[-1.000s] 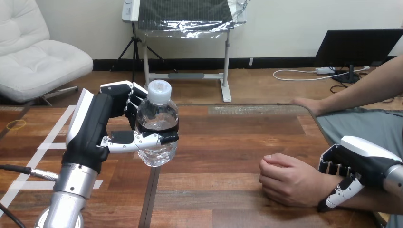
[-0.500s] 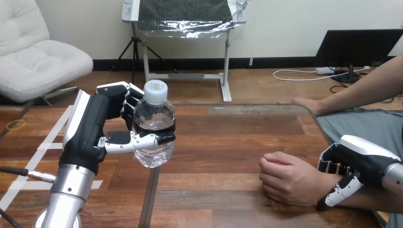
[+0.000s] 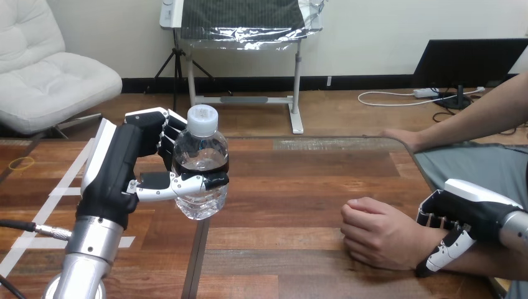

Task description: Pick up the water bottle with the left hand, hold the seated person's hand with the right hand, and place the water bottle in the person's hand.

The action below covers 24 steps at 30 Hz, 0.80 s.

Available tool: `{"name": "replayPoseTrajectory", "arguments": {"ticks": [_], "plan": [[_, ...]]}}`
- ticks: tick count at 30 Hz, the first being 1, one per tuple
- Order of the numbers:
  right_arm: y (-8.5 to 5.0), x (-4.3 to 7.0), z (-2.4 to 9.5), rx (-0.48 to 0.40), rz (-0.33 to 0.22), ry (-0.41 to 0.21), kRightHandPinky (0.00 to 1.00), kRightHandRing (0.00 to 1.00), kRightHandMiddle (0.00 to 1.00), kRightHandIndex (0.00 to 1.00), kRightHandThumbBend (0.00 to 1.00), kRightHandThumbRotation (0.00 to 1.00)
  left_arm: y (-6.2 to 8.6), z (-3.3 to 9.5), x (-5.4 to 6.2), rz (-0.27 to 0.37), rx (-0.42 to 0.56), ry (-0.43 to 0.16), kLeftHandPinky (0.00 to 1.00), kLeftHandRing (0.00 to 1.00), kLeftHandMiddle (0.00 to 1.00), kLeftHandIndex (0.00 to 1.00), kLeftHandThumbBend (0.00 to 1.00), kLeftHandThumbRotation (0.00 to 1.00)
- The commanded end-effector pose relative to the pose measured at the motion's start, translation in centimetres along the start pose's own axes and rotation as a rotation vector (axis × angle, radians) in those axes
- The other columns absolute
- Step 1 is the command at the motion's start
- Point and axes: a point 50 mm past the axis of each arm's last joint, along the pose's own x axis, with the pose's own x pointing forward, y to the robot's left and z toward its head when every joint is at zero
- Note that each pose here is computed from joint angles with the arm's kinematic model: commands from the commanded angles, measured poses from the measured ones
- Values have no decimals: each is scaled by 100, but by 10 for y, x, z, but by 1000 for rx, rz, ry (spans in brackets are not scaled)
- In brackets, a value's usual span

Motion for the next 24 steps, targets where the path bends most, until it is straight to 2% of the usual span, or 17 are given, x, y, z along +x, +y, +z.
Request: {"name": "replayPoseTrajectory", "arguments": {"ticks": [1,5,9,17,24], "plan": [[34,13,5,49,153,25,31,38,47,50,79,0,9,19,13,54,-21,-100,24,30,34,37,71,0],[34,14,3,67,229,53,34,42,51,53,78,2,9,20,13,53,-16,-103,24,30,34,37,71,0],[33,14,3,84,265,55,36,45,54,55,79,8,9,20,13,55,-22,-104,24,30,34,37,71,0],[29,13,3,127,300,67,37,47,56,57,79,9,10,20,13,57,-13,-96,24,30,34,37,71,0],[27,12,3,111,303,75,39,48,58,59,82,9,9,21,13,57,-16,-105,25,30,34,37,71,0]]}}
